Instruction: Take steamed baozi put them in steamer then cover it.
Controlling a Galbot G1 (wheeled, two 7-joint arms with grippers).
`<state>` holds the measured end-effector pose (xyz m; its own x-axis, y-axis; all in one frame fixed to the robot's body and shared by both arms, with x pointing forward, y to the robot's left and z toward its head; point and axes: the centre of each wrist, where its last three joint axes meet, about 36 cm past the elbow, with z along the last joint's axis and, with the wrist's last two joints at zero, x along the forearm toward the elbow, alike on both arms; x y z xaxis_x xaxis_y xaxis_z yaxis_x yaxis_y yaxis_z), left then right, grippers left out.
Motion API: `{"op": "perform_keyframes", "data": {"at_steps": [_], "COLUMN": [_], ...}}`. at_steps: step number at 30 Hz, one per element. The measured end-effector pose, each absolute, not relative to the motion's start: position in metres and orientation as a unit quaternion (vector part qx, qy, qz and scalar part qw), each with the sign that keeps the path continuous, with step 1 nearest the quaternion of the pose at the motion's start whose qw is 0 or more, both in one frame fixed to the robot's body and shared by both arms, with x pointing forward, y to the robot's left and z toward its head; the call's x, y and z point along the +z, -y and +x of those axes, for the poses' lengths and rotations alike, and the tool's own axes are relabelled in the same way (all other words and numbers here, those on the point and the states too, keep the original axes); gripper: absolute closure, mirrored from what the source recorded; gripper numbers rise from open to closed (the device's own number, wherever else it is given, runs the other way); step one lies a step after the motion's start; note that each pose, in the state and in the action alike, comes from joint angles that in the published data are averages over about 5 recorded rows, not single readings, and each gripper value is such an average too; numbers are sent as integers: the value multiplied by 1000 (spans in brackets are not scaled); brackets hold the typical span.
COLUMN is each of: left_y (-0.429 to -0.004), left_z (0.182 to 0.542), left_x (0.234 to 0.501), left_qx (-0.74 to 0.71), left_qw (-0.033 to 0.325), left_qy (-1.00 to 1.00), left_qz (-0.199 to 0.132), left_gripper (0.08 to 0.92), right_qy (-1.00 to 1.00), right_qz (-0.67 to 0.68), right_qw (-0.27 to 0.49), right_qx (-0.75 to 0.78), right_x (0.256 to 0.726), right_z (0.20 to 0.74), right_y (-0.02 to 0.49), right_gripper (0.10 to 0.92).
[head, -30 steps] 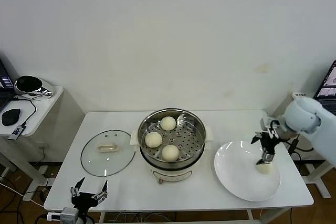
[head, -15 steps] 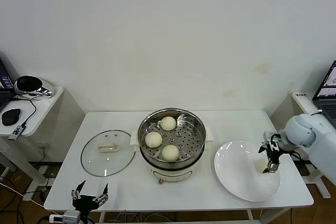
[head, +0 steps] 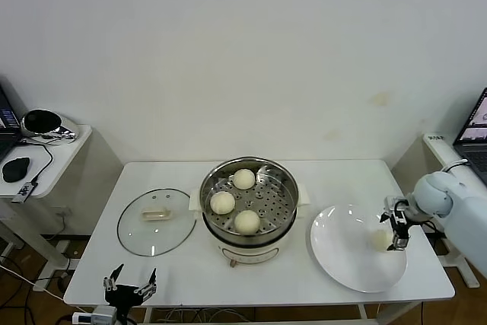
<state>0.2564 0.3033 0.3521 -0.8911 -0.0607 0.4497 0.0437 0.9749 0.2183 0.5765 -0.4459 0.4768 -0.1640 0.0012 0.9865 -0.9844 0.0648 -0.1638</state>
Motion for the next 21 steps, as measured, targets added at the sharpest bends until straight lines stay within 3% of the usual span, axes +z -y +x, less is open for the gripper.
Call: {"op": "perform_keyframes", "data": {"at_steps": [15,21], "left_y": [-303,-303], "left_z": [258,259], "left_x": [349,349], "left_qx": [-110,-111], "left_qw": [235,234], "left_qy": [966,966], "left_qz": [6,6], "left_gripper": [177,177], "right_qy": [544,542], "right_qz": [450,452], "right_qw": [477,480], "right_qx": [523,520], "right_x": [465,466], "right_z": [585,584], "right_y": [442,444], "right_gripper": [208,347]}}
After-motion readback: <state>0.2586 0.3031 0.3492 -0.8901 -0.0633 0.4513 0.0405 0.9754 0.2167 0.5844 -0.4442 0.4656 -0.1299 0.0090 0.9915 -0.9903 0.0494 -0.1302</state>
